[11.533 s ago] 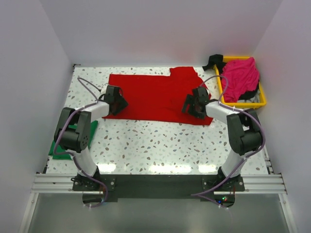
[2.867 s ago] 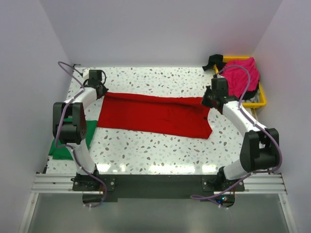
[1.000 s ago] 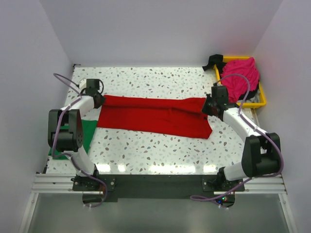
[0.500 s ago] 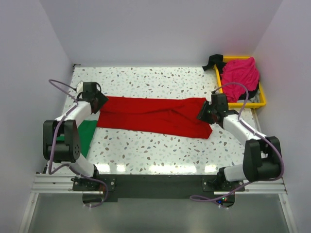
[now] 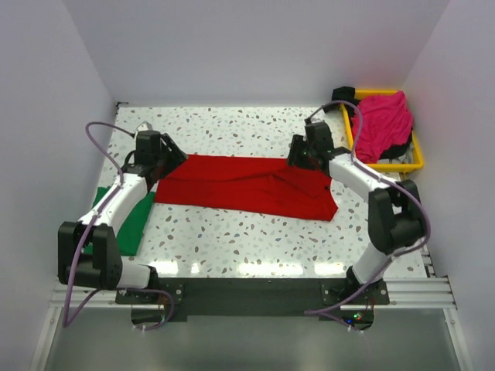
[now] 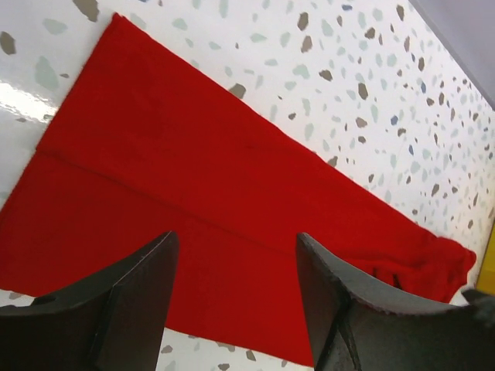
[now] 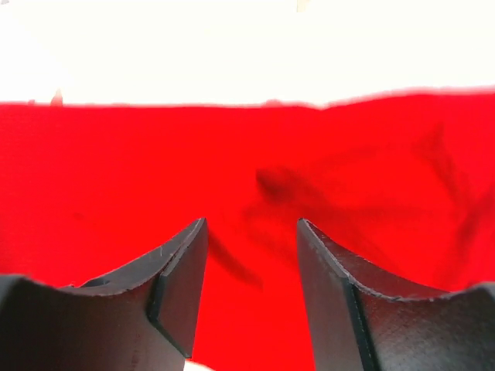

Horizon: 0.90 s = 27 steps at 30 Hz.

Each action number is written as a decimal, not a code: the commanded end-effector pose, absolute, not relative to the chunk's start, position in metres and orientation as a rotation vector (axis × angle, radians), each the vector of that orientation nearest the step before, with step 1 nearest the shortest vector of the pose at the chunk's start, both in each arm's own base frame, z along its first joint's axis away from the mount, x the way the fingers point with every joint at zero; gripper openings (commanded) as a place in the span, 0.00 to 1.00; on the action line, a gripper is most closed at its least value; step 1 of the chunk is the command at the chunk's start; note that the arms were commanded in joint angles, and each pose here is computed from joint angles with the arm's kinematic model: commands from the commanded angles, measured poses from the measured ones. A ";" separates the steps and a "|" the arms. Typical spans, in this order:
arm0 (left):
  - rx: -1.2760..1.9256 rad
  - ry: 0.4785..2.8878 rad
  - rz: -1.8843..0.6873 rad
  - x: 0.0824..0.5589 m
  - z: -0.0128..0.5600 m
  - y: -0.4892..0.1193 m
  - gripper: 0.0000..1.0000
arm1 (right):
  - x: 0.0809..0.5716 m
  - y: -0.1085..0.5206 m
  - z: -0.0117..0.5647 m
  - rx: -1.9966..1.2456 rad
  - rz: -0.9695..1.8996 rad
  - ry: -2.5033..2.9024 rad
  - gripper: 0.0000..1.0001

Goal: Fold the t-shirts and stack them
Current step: Fold the tshirt

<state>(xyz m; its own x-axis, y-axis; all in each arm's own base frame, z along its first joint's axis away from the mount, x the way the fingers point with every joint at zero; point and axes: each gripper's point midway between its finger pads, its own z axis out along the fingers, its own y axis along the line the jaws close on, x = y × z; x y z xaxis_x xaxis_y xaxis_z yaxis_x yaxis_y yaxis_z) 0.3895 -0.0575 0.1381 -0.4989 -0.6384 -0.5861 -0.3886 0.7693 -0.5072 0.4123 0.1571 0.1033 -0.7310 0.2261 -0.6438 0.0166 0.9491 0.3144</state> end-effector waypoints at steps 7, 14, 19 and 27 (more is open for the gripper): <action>-0.577 2.207 -0.534 0.381 0.148 -0.087 0.67 | 0.480 0.175 0.089 0.074 0.217 2.353 0.56; -0.568 2.227 -0.637 0.374 0.142 -0.101 0.67 | 0.448 0.187 0.078 0.051 0.138 2.424 0.32; -0.566 2.214 -0.646 0.370 0.144 -0.101 0.67 | 0.411 0.194 0.064 0.059 0.202 2.463 0.18; -0.582 2.200 -0.588 0.373 0.144 -0.092 0.67 | 0.372 0.224 0.074 0.038 0.392 2.443 0.12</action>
<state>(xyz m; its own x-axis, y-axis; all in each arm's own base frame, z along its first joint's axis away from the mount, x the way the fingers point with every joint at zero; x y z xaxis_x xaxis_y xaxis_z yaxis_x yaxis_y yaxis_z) 0.3672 -0.0950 0.1272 -0.6415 -0.5715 -0.5118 -0.2489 0.7861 -0.5658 0.3687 0.1997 0.0394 -0.8365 0.0587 -0.5449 -0.0392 0.9853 0.1662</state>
